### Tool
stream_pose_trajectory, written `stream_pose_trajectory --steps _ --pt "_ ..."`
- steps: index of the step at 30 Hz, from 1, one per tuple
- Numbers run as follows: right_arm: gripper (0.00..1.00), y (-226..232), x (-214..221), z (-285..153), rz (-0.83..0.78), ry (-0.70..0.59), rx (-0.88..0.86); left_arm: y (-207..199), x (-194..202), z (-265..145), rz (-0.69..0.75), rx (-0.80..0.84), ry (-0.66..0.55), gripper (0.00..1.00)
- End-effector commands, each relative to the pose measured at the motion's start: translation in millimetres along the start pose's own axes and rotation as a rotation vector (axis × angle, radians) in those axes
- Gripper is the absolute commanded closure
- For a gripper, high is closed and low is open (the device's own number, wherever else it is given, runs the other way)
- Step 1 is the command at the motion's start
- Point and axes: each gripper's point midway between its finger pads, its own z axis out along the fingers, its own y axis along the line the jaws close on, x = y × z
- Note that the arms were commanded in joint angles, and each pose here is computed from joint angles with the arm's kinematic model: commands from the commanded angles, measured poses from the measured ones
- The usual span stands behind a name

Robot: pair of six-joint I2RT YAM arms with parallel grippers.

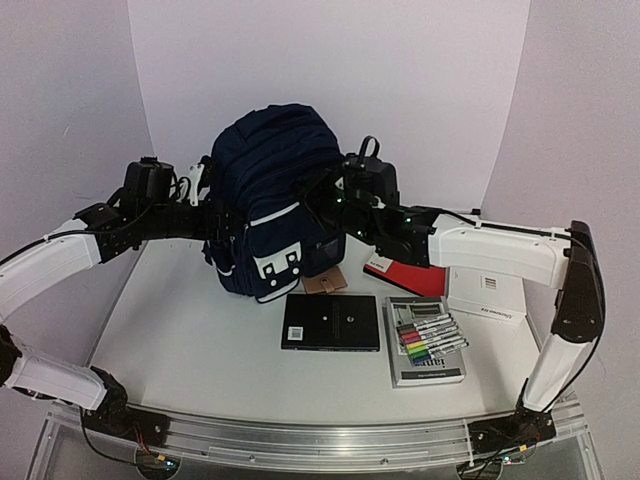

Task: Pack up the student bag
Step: Adjust the student bag at the center of the board.

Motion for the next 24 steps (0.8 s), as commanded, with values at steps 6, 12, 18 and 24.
stream_pose_trajectory --steps 6,12,18,24 --pt "0.9 20.3 -15.5 -51.7 -0.084 -0.06 -0.035 -8.5 -25.6 1.0 0.092 -0.095 -0.085 0.85" --pt "0.54 15.4 -47.0 -97.4 -0.253 -0.141 0.027 -9.2 -16.8 -15.2 0.154 -0.092 -0.068 1.0" --pt "0.25 11.1 -72.3 -128.0 -0.449 -0.158 0.102 -1.9 -11.2 -29.3 0.142 -0.055 -0.017 1.0" --pt "0.06 4.0 -85.5 -137.0 -0.657 -0.072 0.062 3.2 -9.7 -39.4 0.147 0.034 0.013 1.0"
